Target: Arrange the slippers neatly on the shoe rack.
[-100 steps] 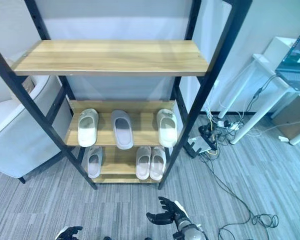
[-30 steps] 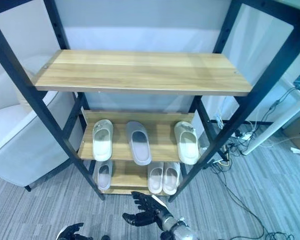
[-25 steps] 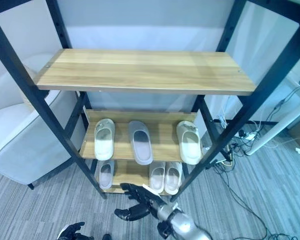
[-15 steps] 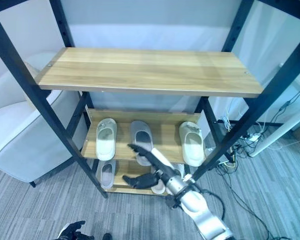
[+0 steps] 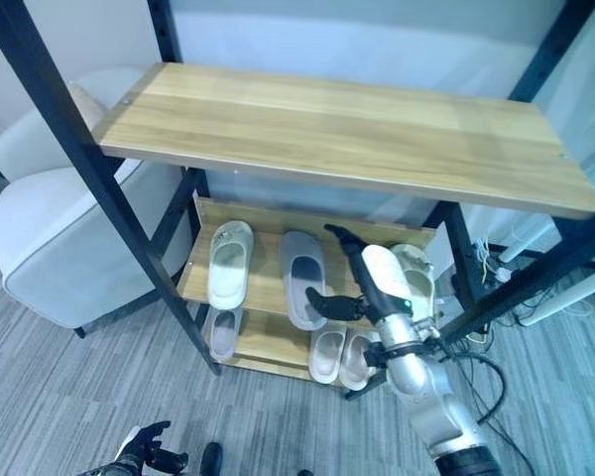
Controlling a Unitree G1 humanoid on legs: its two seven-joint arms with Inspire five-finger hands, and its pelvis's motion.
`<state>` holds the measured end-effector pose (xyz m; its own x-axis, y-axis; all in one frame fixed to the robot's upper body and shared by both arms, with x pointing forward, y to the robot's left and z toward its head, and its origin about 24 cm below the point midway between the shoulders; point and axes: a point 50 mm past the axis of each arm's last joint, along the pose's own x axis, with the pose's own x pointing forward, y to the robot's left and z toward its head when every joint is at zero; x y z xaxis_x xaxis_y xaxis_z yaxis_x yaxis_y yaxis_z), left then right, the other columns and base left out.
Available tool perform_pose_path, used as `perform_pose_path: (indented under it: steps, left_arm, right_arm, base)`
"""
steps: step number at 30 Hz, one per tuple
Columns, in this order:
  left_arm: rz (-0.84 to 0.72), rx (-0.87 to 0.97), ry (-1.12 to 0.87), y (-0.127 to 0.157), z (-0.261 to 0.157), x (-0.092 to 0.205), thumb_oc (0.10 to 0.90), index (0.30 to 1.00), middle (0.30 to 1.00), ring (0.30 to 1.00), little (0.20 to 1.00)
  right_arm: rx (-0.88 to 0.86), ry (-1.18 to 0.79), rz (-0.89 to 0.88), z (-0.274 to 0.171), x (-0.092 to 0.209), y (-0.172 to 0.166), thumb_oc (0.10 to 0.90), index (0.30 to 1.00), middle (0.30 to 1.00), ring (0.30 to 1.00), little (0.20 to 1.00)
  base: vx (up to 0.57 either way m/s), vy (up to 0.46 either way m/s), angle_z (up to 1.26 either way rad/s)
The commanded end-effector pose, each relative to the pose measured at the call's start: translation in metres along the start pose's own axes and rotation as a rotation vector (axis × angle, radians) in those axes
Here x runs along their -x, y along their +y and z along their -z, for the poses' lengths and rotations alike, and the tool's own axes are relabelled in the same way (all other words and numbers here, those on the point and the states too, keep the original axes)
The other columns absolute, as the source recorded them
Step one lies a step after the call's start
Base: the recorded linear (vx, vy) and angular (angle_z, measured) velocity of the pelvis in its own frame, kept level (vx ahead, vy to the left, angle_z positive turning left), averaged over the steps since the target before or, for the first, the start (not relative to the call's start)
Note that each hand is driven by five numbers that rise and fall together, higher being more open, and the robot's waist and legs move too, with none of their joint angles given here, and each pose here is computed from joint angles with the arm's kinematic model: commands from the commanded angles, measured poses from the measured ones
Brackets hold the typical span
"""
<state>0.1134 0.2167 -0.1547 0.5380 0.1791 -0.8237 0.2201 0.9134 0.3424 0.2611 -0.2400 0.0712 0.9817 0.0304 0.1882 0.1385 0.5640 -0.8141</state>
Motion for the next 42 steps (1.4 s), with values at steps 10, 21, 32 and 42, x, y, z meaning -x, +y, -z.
perform_pose_path:
  steps: [10, 21, 32, 42]
  left_arm:
    - [0.047, -0.017, 0.095, -0.009, 0.02, 0.004, 0.8, 0.9, 0.9, 0.9, 0.9]
    - [0.009, 0.075, 0.129, -0.004, 0.027, 0.006, 0.8, 0.9, 0.9, 0.9, 0.9]
    - [-0.03, 0.114, 0.083, 0.005, 0.014, 0.001, 0.8, 0.9, 0.9, 0.9, 0.9]
    - [-0.057, 0.096, 0.028, 0.013, -0.002, -0.004, 0.8, 0.9, 0.9, 0.9, 0.9]
  right_arm:
    - [-0.18, -0.037, 0.296, -0.005, -0.036, -0.049, 0.8, 0.9, 0.9, 0.9, 0.9]
    - [-0.264, -0.024, 0.312, -0.004, -0.048, -0.051, 0.8, 0.9, 0.9, 0.9, 0.9]
    - [-0.319, -0.062, 0.361, -0.014, -0.068, -0.069, 0.8, 0.9, 0.9, 0.9, 0.9]
    - [-0.342, -0.043, 0.382, -0.013, -0.073, -0.068, 0.4, 0.3, 0.3, 0.3, 0.3]
  base:
    - [0.01, 0.003, 0.02]
    - [0.01, 0.003, 0.02]
    - [-0.02, 0.008, 0.06]
    - [-0.01, 0.005, 0.05]
